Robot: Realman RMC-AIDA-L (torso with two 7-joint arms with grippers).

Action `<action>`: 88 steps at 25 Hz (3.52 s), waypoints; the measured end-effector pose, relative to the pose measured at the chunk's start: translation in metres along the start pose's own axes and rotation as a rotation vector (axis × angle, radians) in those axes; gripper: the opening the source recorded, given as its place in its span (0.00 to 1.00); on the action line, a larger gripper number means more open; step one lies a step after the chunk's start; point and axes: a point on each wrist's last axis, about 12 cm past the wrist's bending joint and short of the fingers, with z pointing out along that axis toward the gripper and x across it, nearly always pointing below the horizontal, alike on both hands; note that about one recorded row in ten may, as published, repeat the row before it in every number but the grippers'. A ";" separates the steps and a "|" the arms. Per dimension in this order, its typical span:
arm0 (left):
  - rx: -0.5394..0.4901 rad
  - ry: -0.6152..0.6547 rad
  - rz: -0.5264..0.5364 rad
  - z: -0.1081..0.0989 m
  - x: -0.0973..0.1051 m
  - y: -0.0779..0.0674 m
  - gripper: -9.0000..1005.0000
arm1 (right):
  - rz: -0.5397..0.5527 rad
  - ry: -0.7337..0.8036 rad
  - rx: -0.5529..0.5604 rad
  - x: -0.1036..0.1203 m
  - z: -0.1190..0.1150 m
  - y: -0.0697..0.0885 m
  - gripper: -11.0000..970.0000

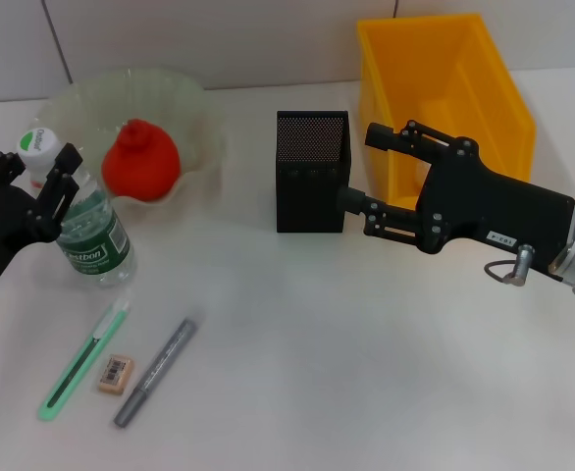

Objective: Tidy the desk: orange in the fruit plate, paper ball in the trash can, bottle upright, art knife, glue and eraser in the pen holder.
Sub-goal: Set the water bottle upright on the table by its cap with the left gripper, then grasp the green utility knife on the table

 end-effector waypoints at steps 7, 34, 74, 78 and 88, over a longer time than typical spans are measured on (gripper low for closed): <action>0.007 0.010 0.003 0.000 0.001 -0.001 0.48 | -0.001 -0.001 0.002 0.000 0.000 -0.001 0.80; 0.057 -0.071 0.010 -0.008 -0.009 -0.005 0.81 | -0.003 -0.001 0.001 -0.001 0.001 -0.001 0.80; 0.463 0.034 0.011 0.000 -0.021 -0.021 0.81 | 0.056 0.101 0.001 0.010 -0.008 -0.002 0.80; 0.500 0.076 0.004 -0.001 -0.022 -0.019 0.81 | 0.083 0.196 -0.040 0.009 -0.010 -0.004 0.80; 0.585 0.205 -0.060 -0.015 -0.027 -0.012 0.81 | 0.112 0.297 -0.116 -0.018 -0.040 -0.013 0.80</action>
